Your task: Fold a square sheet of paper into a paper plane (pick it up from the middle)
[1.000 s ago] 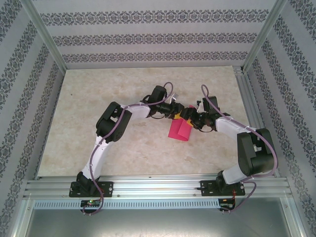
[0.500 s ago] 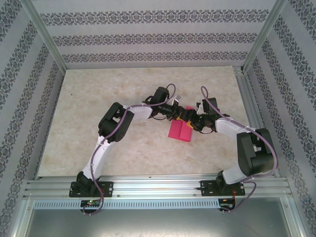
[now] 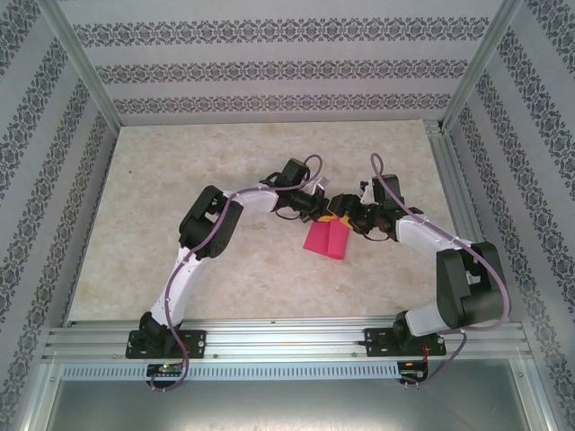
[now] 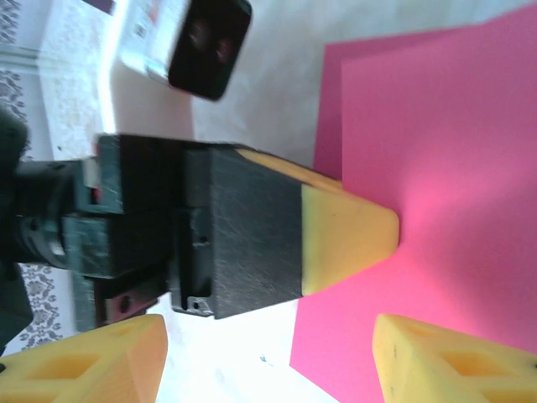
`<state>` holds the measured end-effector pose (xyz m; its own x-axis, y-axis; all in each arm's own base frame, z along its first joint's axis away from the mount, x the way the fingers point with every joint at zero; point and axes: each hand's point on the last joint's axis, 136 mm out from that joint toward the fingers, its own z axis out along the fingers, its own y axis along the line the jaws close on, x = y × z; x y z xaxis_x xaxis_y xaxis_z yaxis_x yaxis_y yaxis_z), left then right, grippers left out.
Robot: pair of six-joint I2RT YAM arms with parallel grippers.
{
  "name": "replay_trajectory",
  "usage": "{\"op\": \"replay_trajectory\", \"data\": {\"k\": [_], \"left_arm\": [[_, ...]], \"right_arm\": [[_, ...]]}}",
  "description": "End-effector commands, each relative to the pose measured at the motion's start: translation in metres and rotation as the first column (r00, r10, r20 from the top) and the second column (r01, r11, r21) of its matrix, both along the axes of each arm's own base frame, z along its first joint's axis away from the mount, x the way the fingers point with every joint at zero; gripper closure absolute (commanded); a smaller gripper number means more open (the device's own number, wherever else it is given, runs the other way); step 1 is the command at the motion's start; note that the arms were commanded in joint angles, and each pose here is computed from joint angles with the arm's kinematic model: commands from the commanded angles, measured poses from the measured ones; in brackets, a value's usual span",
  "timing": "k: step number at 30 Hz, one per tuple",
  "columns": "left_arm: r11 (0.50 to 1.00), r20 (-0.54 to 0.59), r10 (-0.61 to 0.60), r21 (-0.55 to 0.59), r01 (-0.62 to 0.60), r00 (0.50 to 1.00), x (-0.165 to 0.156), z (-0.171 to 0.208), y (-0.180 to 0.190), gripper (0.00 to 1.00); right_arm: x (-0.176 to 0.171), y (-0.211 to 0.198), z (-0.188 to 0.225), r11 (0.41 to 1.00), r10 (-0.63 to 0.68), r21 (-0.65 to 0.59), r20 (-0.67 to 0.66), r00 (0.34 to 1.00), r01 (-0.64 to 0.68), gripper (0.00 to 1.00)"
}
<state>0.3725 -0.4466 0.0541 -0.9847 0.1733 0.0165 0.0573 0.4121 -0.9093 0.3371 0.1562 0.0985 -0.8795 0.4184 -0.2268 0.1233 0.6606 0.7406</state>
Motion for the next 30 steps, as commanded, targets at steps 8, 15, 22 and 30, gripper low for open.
{"op": "replay_trajectory", "data": {"k": [8, 15, 22, 30], "left_arm": [[0.995, 0.107, -0.093, 0.030, 0.090, 0.990, 0.015, 0.033, 0.023, 0.89], [0.988, 0.114, -0.146, 0.064, 0.140, 0.983, 0.019, 0.022, 0.029, 0.89], [0.986, 0.102, -0.145, 0.097, 0.135, 0.984, 0.020, 0.004, 0.030, 0.87], [0.986, 0.138, -0.151, 0.093, 0.139, 0.979, 0.027, 0.002, 0.027, 0.86]], "right_arm": [[0.002, -0.021, -0.001, 0.995, -0.051, -0.085, 0.006, 0.999, 0.052, 0.36], [0.000, -0.020, -0.012, 0.989, -0.046, -0.141, -0.035, 0.998, 0.041, 0.46], [0.004, -0.012, -0.013, 0.990, -0.047, -0.138, -0.029, 0.998, 0.042, 0.74], [0.009, -0.002, -0.020, 0.994, -0.042, -0.098, -0.051, 0.998, 0.037, 0.80]]}}
